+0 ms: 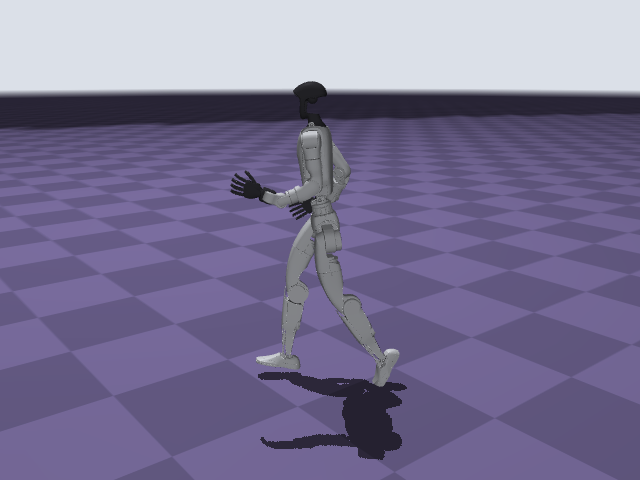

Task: Walk run

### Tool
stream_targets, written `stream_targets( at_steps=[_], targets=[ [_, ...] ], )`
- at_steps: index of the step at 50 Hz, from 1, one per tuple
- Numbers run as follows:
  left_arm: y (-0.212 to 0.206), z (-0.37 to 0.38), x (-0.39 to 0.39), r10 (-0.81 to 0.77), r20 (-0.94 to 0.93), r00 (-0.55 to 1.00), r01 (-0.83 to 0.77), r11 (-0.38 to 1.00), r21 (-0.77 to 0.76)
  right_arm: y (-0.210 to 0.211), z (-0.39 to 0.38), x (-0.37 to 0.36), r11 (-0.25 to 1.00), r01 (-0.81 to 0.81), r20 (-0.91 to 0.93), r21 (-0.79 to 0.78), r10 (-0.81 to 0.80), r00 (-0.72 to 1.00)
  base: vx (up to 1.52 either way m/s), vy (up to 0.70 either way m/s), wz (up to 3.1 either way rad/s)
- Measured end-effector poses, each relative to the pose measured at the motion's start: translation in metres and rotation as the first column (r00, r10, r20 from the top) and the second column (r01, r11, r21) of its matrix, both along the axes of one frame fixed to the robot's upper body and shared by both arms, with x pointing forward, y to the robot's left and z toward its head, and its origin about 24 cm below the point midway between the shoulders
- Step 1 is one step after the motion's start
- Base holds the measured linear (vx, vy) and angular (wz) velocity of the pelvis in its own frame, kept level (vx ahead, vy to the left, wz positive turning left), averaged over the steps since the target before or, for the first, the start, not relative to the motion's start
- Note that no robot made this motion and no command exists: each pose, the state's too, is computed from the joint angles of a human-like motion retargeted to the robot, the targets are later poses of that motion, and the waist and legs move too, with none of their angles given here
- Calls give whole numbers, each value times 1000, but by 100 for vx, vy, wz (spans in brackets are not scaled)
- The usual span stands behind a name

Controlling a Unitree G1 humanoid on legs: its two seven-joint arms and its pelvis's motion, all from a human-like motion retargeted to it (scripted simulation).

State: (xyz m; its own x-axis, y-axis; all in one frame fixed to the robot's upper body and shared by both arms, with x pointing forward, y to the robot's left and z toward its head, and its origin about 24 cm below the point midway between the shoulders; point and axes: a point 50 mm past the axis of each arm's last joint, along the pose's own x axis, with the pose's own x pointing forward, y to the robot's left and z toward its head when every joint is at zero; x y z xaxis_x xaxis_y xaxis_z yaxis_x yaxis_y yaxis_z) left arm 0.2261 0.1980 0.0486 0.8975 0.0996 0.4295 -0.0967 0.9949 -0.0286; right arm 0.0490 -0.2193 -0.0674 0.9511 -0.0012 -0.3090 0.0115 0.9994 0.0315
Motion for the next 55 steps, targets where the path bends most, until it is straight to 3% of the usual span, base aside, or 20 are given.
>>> stream_targets(
  at_steps=[5, 8, 12, 15, 20, 26, 29, 32, 35, 40, 46, 50, 52, 55],
  targets=[
    [15, -15, -4, -91, -108, 990, 108, 980, 165, -15, 40, 57, 983, 159, 309, -86, -126, 943, 182, 13, -115],
    [33, -62, -46, -108, -331, 937, 193, 952, 236, -18, 64, 97, 983, 176, 452, -43, -138, 881, 182, -93, -33],
    [15, -110, -102, -52, -479, 876, 64, 998, 9, -14, 105, 149, 998, 40, 638, 55, -66, 768, 152, -51, -204],
    [2, -118, -128, 24, -507, 861, -85, 992, -98, -19, 135, 154, 997, 68, 751, 21, -61, 658, 146, -56, -218],
    [3, -112, -142, 184, -518, 836, -244, 968, -50, -4, 107, 133, 995, 28, 616, -98, 38, 787, 191, -48, -254],
    [-5, -78, -82, 18, -362, 932, -9, 1000, 26, 10, 46, 85, 985, -61, 313, -164, 111, 943, 179, -21, 72],
    [19, -49, -30, -38, -211, 977, 57, 995, 84, 17, 13, 62, 969, -68, 118, -238, 98, 988, 150, -43, -101],
    [5, -27, 0, -134, -105, 985, 142, 987, 72, 25, -5, 32, 988, -38, 6, -152, 40, 999, 146, -40, -27],
    [7, -6, 8, -118, 0, 993, 118, 991, 64, 17, -6, 10, 998, -6, -37, -64, 4, 999, 142, -43, 9],
    [-6, -7, -2, -178, -32, 984, 180, 975, 131, -9, 19, 15, 977, 134, 119, -164, -115, 986, 152, -42, -44],
    [15, -28, -19, -66, -146, 987, 105, 955, 278, -7, 77, 91, 907, 337, 499, -252, -176, 848, 162, 25, -119],
    [7, -90, -71, -86, -415, 906, 186, 960, 208, -19, 106, 116, 855, 496, 679, -150, -276, 680, 189, -93, -75],
    [5, -102, -94, -95, -464, 881, 173, 977, 128, -20, 116, 124, 893, 448, 708, -54, -282, 648, 120, -34, -209],
    [8, -105, -122, -27, -509, 860, 113, 984, 139, -26, 129, 123, 919, 395, 747, -12, -254, 614, 149, -55, -154]
  ],
)
